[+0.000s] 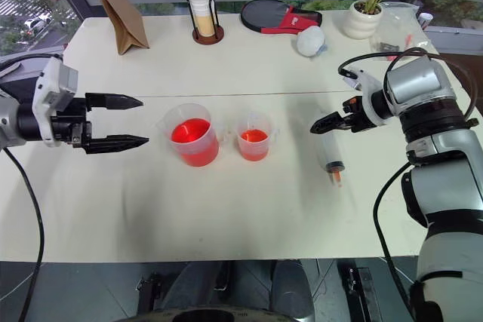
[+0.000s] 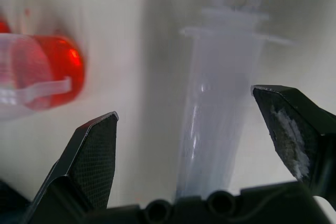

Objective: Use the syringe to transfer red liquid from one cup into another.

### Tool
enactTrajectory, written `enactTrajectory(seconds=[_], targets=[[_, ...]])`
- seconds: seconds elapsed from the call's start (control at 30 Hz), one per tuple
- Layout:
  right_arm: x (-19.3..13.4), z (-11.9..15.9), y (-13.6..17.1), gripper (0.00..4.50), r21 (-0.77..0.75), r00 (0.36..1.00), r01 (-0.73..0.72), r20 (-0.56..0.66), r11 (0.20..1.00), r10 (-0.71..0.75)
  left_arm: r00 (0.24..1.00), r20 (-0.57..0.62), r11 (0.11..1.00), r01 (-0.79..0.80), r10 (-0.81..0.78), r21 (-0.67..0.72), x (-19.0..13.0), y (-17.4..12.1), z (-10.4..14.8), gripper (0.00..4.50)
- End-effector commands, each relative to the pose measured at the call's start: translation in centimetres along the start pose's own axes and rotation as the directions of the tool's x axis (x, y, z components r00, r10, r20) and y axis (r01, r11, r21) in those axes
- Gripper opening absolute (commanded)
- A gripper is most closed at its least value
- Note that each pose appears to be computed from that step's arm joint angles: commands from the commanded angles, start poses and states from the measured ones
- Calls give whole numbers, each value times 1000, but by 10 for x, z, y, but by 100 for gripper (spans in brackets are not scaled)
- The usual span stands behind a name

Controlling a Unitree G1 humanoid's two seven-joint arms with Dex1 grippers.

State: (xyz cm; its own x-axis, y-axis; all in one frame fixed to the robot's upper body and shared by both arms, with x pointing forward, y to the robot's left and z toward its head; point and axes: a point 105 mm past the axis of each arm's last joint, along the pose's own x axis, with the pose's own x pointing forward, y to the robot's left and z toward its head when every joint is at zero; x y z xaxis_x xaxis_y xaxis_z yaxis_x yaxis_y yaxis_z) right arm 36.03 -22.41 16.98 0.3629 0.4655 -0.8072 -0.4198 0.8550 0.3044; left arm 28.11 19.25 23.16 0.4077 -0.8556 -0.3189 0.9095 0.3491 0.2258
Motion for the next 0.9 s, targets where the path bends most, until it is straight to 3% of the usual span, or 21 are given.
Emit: enactTrajectory(seconds=[0.03, 0.13, 0.27, 0.3, 0.4, 0.5, 0.57, 0.63, 0.7, 0.73, 0.83, 0.9], targets=[[14, -3, 0, 450, -63, 997, 59, -39, 996, -62, 999, 7, 999, -32, 32, 25, -4, -3, 5, 441], [23, -5, -9, 360, -95, 990, 127, -48, 987, -132, 998, 9, 998, -57, 57, 19, -6, -1, 2, 450], [34, -4, -13, 153, -106, 985, 162, -44, 981, -167, 997, 20, 997, -80, 80, 12, -5, -1, 0, 450], [35, -5, -14, 134, -109, 984, 170, -42, 980, -175, 996, 21, 996, -85, 85, 10, -4, -1, -1, 450], [33, -2, -13, 134, -104, 986, 164, -24, 981, -168, 995, 15, 995, -104, 104, -1, -7, 0, -5, 450], [-6, 51, 21, 134, -217, 980, 47, 199, 975, -3, 986, 12, 986, -163, 164, -29, -19, 10, -10, 450], [-42, 89, 56, 134, -350, 914, -30, 370, 936, 167, 980, 7, 980, -196, 196, -44, -27, 17, -14, 450], [-84, 121, 99, 134, -527, 767, -63, 519, 848, 379, 974, 2, 973, -226, 226, -56, -35, 25, -17, 450], [-115, 134, 140, 134, -670, 620, -53, 559, 740, 550, 969, 13, 967, -245, 247, -68, -41, 34, -17, 450], [-125, 142, 156, 134, -685, 544, -70, 583, 725, 604, 969, 33, 966, -243, 247, -82, -42, 37, -14, 450], [-131, 150, 200, 134, -726, 366, -173, 580, 666, 728, 970, 57, 968, -230, 237, -104, -42, 45, -10, 450], [-110, 138, 229, 134, -794, 302, -171, 521, 583, 798, 971, 33, 968, -234, 238, -94, -41, 50, -13, 450]])
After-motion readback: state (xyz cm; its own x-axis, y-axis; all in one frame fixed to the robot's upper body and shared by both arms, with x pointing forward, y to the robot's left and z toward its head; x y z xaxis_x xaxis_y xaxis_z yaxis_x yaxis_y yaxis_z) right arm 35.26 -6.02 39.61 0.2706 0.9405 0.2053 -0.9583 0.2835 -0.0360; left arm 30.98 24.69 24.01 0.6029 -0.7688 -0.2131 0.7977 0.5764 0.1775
